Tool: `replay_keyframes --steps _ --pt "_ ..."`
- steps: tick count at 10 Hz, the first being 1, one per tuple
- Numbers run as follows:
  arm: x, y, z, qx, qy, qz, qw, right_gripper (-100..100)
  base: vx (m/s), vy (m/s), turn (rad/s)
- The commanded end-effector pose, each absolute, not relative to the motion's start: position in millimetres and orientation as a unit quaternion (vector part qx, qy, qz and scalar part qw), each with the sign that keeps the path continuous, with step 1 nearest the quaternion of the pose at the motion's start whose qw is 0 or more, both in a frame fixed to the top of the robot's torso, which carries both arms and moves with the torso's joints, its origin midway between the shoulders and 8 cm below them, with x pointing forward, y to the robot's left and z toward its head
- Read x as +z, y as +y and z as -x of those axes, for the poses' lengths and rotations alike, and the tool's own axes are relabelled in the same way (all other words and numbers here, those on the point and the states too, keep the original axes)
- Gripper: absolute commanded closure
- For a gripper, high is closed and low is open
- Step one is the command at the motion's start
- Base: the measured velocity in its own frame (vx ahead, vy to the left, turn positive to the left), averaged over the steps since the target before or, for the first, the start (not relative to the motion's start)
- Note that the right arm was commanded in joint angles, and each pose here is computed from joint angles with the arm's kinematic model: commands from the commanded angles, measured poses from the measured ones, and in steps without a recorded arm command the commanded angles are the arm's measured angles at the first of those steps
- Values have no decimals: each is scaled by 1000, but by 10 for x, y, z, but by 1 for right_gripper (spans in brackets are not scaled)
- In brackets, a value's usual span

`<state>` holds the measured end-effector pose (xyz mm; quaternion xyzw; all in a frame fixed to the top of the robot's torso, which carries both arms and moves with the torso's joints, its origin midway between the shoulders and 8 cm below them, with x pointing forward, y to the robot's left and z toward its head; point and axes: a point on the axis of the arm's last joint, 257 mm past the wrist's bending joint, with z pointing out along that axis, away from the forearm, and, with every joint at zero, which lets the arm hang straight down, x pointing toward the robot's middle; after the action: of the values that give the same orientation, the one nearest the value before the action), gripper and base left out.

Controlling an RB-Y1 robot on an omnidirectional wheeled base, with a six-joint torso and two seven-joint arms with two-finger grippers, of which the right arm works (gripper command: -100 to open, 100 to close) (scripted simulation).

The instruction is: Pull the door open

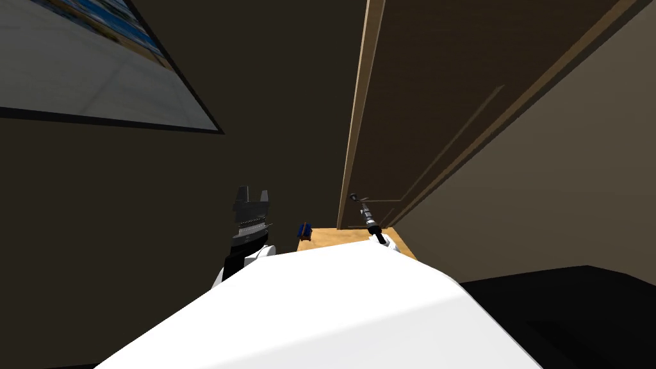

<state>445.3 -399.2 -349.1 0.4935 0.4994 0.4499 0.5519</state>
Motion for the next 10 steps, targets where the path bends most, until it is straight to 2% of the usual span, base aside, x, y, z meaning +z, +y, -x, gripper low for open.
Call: replay_keyframes --steps 1,3,6,8,10 --pt "-3493 -4120 -4512 437 488 -503 564 -100 41 -45 229" --pt "-3495 -4234 -4563 424 477 -514 573 -100 57 -75 287" --pt "-3515 -4373 -4625 406 461 -531 584 -100 36 -74 169" --pt "-3539 -4456 -4663 394 451 -543 589 -100 29 -88 264" --pt "-3528 -4457 -4670 393 450 -544 589 -100 3 -60 63"
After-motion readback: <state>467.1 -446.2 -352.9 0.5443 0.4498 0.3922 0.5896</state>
